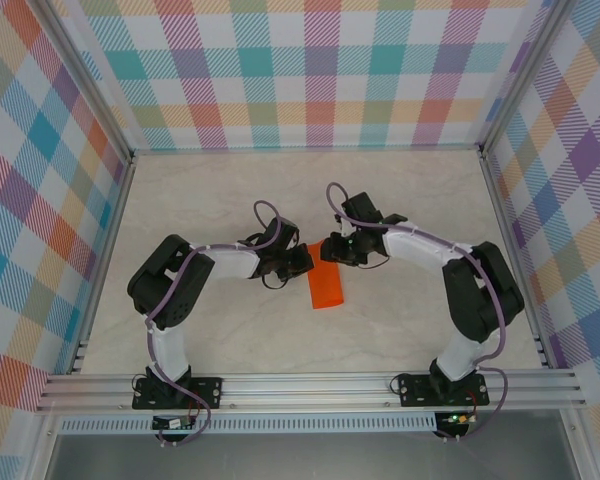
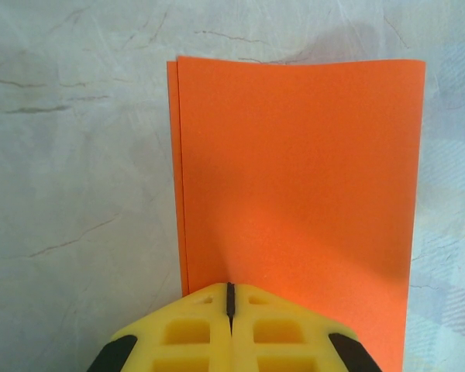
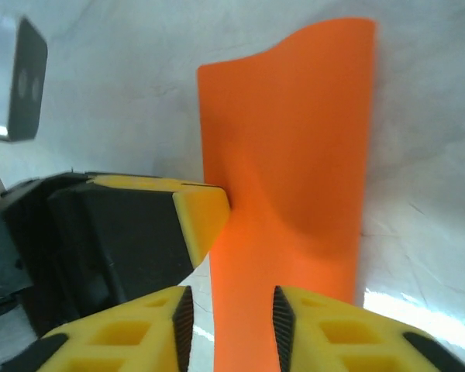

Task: Fold a paper plane with a square sheet of paper (pick it up from the middle)
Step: Fold the square sheet of paper in half at the center of the table.

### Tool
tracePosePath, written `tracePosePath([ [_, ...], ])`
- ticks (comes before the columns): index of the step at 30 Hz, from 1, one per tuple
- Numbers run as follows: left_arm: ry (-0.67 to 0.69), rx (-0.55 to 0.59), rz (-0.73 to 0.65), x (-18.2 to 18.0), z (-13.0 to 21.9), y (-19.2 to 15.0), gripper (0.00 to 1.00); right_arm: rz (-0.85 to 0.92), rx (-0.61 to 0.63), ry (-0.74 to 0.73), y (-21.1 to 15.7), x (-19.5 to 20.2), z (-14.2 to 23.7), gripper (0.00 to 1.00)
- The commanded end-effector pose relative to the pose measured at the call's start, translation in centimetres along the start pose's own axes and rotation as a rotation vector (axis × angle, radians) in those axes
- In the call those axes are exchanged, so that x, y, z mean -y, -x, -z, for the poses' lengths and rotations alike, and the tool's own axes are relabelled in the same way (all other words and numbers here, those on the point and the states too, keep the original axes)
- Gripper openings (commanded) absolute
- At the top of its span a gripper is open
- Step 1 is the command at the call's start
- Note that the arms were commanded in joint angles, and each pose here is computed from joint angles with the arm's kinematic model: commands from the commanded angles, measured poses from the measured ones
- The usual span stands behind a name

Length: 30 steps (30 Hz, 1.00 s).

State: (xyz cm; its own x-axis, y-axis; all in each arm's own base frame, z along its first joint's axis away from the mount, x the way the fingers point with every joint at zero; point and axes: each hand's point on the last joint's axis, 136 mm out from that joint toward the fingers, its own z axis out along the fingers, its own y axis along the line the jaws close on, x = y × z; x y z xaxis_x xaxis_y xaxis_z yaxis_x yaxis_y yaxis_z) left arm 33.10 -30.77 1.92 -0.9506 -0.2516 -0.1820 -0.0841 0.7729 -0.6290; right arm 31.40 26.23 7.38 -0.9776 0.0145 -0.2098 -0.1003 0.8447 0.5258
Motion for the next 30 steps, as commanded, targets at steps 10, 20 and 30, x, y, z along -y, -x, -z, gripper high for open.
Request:
tracePosePath([
  [10,0.361,-0.154,0.108,-9.6,-0.6,-5.2,0.0,-0.026,-0.125,0.052,-0.1,0.2,-3.9,0.05],
  [20,0.432,-0.161,0.128,-11.2,-0.1,-5.9,0.0,-0.054,-0.168,0.009,-1.4,3.8,-5.1,0.04],
  [30,0.5,-0.176,0.136,-13.4,0.5,-7.1,0.0,-0.105,-0.171,0.021,-3.2,7.3,-3.9,0.04],
])
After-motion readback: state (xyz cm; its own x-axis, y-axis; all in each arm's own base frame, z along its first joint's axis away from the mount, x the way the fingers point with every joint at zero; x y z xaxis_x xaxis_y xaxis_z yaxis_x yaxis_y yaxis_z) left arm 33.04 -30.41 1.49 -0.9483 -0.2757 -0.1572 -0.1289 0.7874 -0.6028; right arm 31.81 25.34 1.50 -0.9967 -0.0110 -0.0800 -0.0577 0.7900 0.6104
